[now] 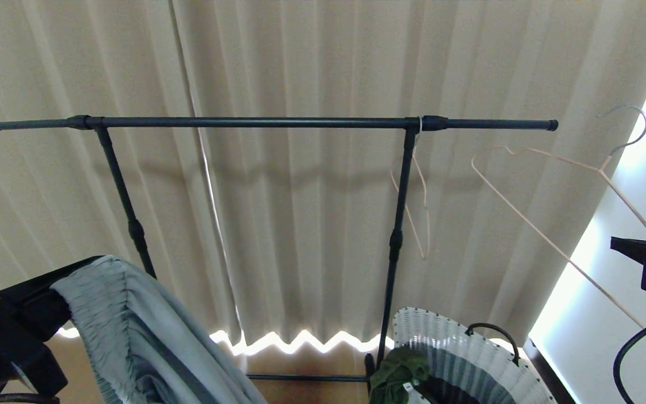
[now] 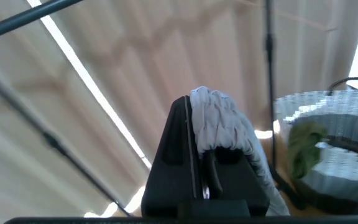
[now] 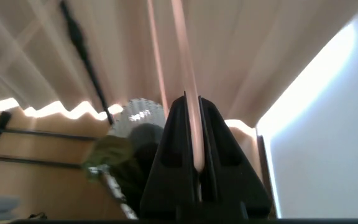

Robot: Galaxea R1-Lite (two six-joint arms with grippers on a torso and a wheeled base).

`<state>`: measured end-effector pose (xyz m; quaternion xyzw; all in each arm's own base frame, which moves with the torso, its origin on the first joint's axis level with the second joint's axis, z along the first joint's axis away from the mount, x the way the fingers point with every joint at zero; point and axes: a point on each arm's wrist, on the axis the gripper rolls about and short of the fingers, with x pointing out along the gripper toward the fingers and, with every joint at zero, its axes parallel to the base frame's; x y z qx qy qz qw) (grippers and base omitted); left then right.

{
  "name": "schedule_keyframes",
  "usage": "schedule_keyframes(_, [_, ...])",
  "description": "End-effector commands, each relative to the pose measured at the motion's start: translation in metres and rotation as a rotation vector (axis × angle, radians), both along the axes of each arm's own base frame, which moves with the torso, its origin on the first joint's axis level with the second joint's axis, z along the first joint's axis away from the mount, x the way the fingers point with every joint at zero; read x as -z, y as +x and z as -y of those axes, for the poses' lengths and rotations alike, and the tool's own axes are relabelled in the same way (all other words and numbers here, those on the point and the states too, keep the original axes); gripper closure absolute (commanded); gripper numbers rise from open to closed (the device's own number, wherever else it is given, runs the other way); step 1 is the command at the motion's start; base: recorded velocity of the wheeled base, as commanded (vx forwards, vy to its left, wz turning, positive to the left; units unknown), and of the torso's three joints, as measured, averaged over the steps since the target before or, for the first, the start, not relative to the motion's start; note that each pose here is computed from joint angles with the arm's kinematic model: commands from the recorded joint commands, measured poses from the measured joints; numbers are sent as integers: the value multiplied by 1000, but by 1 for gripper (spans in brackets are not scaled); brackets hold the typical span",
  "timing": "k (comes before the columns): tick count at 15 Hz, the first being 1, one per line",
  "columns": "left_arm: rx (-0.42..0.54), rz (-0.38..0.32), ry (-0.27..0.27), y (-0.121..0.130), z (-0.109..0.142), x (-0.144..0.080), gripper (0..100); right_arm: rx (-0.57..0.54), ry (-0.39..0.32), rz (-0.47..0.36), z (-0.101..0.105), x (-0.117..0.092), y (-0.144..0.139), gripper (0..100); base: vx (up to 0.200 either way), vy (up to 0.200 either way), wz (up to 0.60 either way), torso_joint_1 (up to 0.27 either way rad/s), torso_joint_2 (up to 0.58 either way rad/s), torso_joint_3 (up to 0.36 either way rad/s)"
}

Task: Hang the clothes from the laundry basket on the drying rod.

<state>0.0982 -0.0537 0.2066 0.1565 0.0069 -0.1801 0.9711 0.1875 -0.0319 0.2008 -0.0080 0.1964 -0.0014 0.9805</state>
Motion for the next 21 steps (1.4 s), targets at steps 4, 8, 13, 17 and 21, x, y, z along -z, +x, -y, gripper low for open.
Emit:
schedule_keyframes(4, [0, -1, 1, 0, 0, 0, 100, -18, 24, 40, -5, -2, 2, 100, 0, 200, 0, 4, 4, 2])
schedule_keyframes(8, [0, -1, 1, 0, 0, 0, 100, -46, 38, 50, -12, -2, 2, 100, 0, 200, 0, 2, 4, 4])
schedule_keyframes(13, [0, -1, 1, 0, 0, 0, 100, -51, 40, 42, -13, 0, 1, 100, 0, 200, 0, 0, 6, 3])
schedule_keyframes(17, [-1, -5, 2, 0, 0, 2, 100, -76, 42, 29, -18, 3, 2, 100, 0, 50, 0, 1, -1, 2])
schedule_keyframes(21, [6, -16, 15, -3, -1, 8, 100, -109, 55, 5, -25, 9, 2, 100, 0, 0, 0, 0, 0, 0])
